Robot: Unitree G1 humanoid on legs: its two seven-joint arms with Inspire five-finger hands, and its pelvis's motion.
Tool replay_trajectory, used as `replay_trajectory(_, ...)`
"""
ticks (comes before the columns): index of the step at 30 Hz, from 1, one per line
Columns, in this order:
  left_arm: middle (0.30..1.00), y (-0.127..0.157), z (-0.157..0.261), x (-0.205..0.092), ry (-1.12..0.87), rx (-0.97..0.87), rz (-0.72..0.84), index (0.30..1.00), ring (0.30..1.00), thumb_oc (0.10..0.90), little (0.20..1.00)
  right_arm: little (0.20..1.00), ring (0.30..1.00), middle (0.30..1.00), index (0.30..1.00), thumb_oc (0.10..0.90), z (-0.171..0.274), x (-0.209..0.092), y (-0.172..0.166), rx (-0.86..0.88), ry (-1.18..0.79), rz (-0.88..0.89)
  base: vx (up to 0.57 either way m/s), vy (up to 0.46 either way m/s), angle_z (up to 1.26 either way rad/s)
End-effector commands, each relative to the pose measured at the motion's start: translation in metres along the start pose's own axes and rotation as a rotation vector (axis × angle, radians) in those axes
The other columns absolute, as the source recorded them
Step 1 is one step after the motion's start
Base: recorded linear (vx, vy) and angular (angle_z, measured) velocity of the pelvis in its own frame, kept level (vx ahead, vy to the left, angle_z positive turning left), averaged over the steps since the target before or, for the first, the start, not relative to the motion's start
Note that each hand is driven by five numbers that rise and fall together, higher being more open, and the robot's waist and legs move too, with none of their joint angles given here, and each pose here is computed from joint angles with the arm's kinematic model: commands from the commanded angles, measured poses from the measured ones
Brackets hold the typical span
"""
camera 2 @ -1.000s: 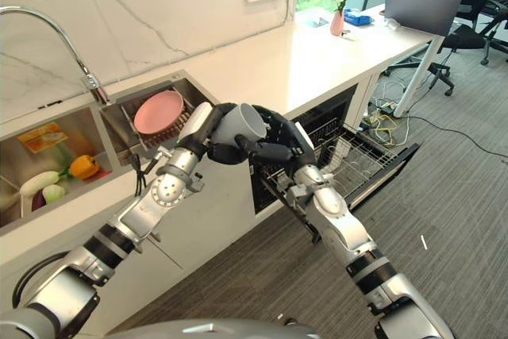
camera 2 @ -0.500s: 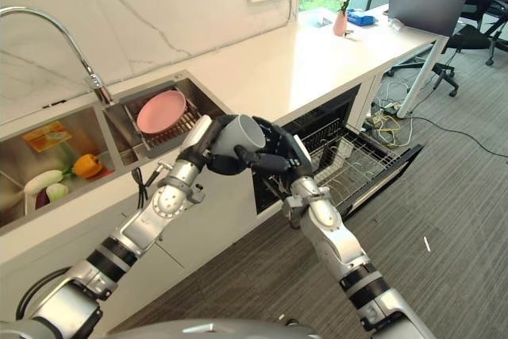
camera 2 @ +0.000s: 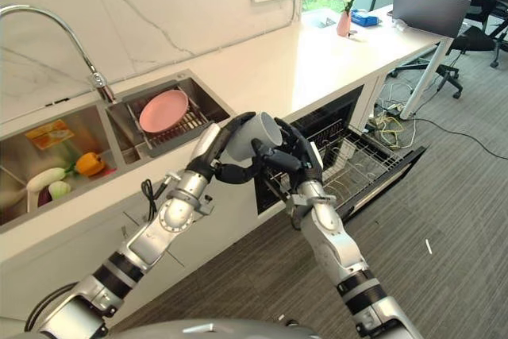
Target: Place the dishes in the dishwasher.
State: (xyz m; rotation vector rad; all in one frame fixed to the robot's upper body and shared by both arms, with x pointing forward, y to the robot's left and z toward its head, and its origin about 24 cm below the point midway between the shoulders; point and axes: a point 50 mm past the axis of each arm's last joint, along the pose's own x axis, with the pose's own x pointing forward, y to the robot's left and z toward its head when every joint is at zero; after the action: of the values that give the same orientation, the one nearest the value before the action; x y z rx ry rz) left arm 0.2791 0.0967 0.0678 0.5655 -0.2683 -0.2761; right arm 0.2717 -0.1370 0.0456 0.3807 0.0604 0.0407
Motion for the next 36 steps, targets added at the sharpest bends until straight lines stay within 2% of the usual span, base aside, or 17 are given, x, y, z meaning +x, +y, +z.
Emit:
replay_trajectory(1,0.9,-0.018,0.031,0.002,-0.174,-0.048,-0.074,0.9,0.9,0.8,0.9,0.3,0.3,0.3,0.3,0.4,0.101,0.016,0.02,0.287,-0.52,0.023,0.0,0.0,0.0)
replay_trajectory(5,0.9,-0.015,0.024,-0.002,-0.14,-0.056,-0.049,0.9,0.9,0.8,0.9,0.3,0.3,0.3,0.3,0.4,0.105,0.012,0.008,0.294,-0.56,-0.043,0.01,0.001,0.03)
replay_trajectory(7,0.9,-0.013,0.021,-0.003,-0.128,-0.056,-0.036,0.9,0.9,0.8,0.9,0.3,0.3,0.3,0.3,0.4,0.111,0.01,0.003,0.235,-0.594,-0.071,0.0,-0.002,0.04)
replay_trajectory(8,0.9,-0.01,0.015,-0.007,-0.104,-0.061,-0.017,0.9,0.9,0.8,0.9,0.3,0.3,0.3,0.3,0.4,0.117,0.007,-0.007,0.117,-0.635,-0.125,0.04,-0.001,0.05)
replay_trajectory(9,0.9,-0.007,0.011,-0.009,-0.089,-0.063,-0.003,0.9,0.9,0.8,0.9,0.3,0.3,0.3,0.3,0.4,0.12,0.005,-0.014,0.07,-0.655,-0.16,0.04,0.0,0.05)
replay_trajectory(13,0.9,-0.004,0.001,-0.017,-0.045,-0.075,0.007,0.9,0.9,0.8,0.9,0.3,0.3,0.3,0.3,0.4,0.124,0.002,-0.03,0.013,-0.686,-0.247,-0.02,0.004,0.09)
replay_trajectory(19,0.9,0.003,-0.032,-0.045,0.125,-0.081,0.036,0.9,0.9,0.8,0.9,0.3,0.3,0.3,0.3,0.4,0.135,-0.006,-0.058,-0.098,-0.726,-0.409,0.01,0.003,0.05)
replay_trajectory(27,0.9,0.01,-0.051,-0.067,0.231,-0.084,0.059,0.9,0.9,0.8,0.9,0.3,0.3,0.3,0.3,0.4,0.134,-0.004,-0.081,-0.304,-0.664,-0.511,-0.01,-0.007,0.04)
replay_trajectory(31,0.9,0.008,-0.083,-0.101,0.417,-0.081,0.04,0.9,0.9,0.8,0.9,0.3,0.3,0.3,0.3,0.4,0.131,-0.004,-0.106,-0.434,-0.575,-0.589,-0.04,-0.01,0.1)
replay_trajectory(32,0.9,0.008,-0.083,-0.101,0.416,-0.081,0.04,0.9,0.9,0.8,0.9,0.3,0.3,0.3,0.3,0.4,0.131,-0.004,-0.106,-0.434,-0.575,-0.588,-0.04,0.0,0.11)
replay_trajectory(33,0.9,0.007,-0.096,-0.121,0.501,-0.061,0.014,0.9,0.9,0.8,0.9,0.3,0.3,0.3,0.3,0.4,0.13,-0.004,-0.122,-0.502,-0.52,-0.64,-0.02,0.002,0.1)
replay_trajectory(35,0.9,0.008,-0.096,-0.121,0.501,-0.062,0.014,0.9,0.9,0.8,0.9,0.3,0.3,0.3,0.3,0.4,0.13,-0.004,-0.122,-0.502,-0.52,-0.639,-0.01,-0.002,0.16)
replay_trajectory(36,0.9,0.009,-0.104,-0.133,0.552,-0.047,0.009,0.9,0.9,0.8,0.9,0.3,0.3,0.3,0.3,0.4,0.126,-0.003,-0.136,-0.53,-0.464,-0.685,0.0,-0.005,0.23)
